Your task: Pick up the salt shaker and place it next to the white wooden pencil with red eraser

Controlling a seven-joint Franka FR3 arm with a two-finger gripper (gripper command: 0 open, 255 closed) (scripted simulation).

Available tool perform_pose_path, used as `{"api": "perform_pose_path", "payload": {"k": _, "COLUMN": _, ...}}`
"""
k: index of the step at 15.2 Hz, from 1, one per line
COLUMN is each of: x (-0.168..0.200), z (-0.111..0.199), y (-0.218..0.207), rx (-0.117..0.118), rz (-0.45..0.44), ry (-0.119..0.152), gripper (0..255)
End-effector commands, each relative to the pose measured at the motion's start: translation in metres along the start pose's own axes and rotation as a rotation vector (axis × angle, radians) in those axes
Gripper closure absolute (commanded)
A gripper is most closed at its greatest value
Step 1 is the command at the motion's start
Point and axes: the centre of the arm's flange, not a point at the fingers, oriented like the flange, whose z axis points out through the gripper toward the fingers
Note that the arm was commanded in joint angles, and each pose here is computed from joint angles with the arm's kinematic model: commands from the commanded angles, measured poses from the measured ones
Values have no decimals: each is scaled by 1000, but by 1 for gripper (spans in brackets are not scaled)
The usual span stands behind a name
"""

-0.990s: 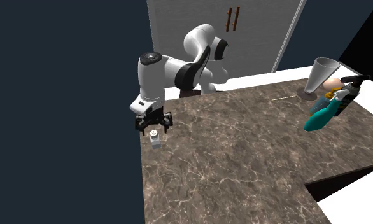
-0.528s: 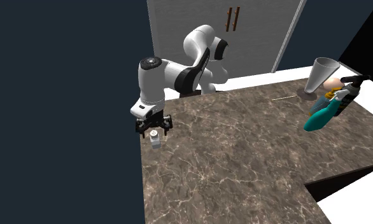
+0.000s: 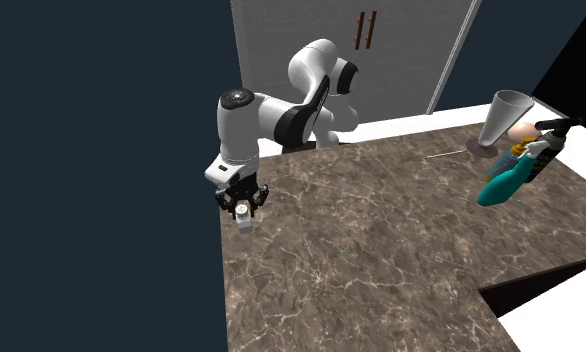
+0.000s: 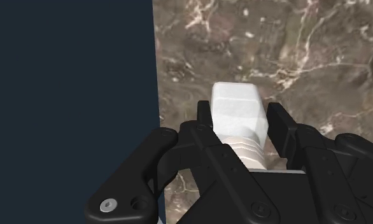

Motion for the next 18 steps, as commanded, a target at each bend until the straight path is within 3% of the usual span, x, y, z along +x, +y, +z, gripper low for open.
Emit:
{"api": "perform_pose_path", "payload": {"k": 1, "x": 0, "z": 1, "y": 0, "rx": 0, "rz": 0, "ry": -1, "gripper": 255}}
{"api": "perform_pose_path", "payload": {"k": 4, "x": 0, "z": 1, "y": 0, "rx": 0, "rz": 0, "ry": -1, "gripper": 255}}
{"api": "perform_pose_path", "payload": {"k": 18, "x": 7, "z": -73, "y": 8, "rx": 0, "rz": 0, "ry": -1, "gripper": 255}}
